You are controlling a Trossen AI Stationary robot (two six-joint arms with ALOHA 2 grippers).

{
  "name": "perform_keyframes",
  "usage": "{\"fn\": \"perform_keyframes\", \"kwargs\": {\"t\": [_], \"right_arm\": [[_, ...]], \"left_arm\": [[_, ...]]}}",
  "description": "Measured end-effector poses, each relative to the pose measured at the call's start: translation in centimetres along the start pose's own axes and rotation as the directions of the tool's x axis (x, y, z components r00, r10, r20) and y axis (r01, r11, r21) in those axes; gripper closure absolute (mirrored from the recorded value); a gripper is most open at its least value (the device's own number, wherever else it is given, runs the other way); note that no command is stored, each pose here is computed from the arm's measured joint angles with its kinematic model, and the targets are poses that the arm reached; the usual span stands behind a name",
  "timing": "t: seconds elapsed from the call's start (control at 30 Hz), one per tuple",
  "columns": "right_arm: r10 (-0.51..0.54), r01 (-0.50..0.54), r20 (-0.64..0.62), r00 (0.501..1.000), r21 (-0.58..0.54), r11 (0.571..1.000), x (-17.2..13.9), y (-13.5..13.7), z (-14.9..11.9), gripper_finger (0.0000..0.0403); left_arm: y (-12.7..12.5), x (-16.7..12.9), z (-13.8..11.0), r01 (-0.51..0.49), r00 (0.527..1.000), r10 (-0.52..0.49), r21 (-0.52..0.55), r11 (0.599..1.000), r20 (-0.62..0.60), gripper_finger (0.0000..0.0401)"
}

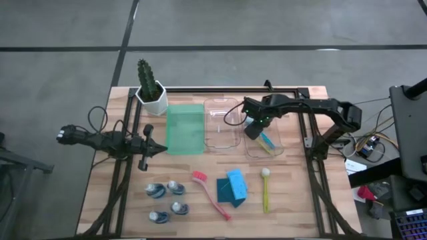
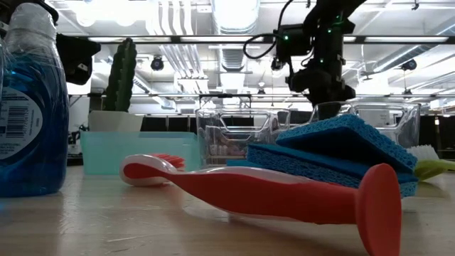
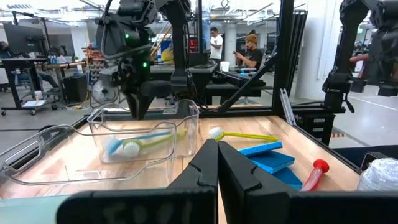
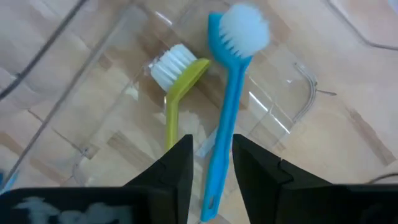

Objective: Pick & Place Kitchen Sink Supplies
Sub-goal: Put the green dish brush into the right transparent bin

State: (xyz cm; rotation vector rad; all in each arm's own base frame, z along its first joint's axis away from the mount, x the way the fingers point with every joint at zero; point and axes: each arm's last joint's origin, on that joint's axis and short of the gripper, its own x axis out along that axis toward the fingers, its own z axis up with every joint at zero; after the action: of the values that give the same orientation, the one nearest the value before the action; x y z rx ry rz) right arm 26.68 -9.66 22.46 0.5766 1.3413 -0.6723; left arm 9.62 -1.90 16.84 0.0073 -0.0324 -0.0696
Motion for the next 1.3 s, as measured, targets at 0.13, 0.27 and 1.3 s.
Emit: {"fn": "perform_keyframes", "kwargs": {"t": [0.13,0.27,1.3], "right_arm": [[0.019,-0.019,0.031,0.999,0.001,1.000,-1.0,-0.2,-0.3,0.0291],[0.058,-0.060,0.065,0.996,0.034,0.998,-2.3,-0.4,-0.7,0.0297],[0.400,-0.400,-0.045,0.915,0.003,0.916,-7.4,10.0,-12.3,0.0279]], "left_arm": [[0.0,0.0,0.0,0.000,1.000,0.000,0.000,1.000,0.000,0.0398],[0.0,0.0,0.0,0.000,1.000,0.000,0.000,1.000,0.000,0.0398],[0.0,0.0,0.0,0.000,1.000,0.000,0.000,1.000,0.000,0.0398]]}}
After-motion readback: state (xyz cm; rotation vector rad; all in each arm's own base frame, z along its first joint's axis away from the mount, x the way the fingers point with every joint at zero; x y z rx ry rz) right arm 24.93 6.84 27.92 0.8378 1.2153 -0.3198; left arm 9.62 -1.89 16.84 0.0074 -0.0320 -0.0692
